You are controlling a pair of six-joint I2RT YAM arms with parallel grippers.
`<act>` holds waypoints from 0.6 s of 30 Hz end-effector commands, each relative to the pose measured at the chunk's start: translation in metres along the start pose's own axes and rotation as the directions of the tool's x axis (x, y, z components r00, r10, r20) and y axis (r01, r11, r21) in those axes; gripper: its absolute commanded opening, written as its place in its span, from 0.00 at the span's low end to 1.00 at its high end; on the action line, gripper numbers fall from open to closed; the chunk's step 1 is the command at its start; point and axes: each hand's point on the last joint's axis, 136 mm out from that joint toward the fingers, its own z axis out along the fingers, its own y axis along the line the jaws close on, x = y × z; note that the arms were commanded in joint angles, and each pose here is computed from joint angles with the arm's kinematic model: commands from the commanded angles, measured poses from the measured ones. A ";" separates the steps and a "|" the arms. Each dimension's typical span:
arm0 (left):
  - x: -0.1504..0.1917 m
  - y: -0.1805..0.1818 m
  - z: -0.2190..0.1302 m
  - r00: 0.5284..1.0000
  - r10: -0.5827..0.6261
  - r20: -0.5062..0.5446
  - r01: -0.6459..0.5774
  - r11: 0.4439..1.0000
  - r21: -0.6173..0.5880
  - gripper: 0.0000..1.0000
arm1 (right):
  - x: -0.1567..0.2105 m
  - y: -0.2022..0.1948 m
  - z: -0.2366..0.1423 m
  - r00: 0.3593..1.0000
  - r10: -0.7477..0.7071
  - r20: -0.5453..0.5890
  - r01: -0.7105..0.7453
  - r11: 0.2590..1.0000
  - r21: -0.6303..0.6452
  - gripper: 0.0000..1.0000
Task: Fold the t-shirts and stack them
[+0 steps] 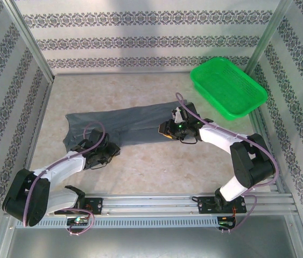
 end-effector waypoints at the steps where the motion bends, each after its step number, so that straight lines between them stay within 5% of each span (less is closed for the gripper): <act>1: -0.003 -0.011 -0.025 0.999 -0.012 0.045 0.011 1.000 0.024 0.41 | -0.006 0.003 -0.002 1.000 -0.001 0.010 0.002 1.000 -0.014 0.38; 5: -0.020 0.022 -0.071 0.986 0.018 0.168 0.006 0.990 -0.140 0.42 | -0.005 0.014 -0.002 0.999 -0.046 0.014 0.046 0.999 -0.022 0.38; 10: -0.021 0.105 -0.097 0.973 -0.125 0.194 0.193 0.900 -0.391 0.46 | 0.008 0.026 0.010 0.996 -0.086 -0.022 0.085 0.995 -0.043 0.38; 18: -0.105 0.098 -0.099 0.894 -0.287 0.344 0.363 0.914 -0.181 0.48 | 0.013 0.032 0.019 0.994 -0.101 -0.045 0.099 0.994 -0.052 0.38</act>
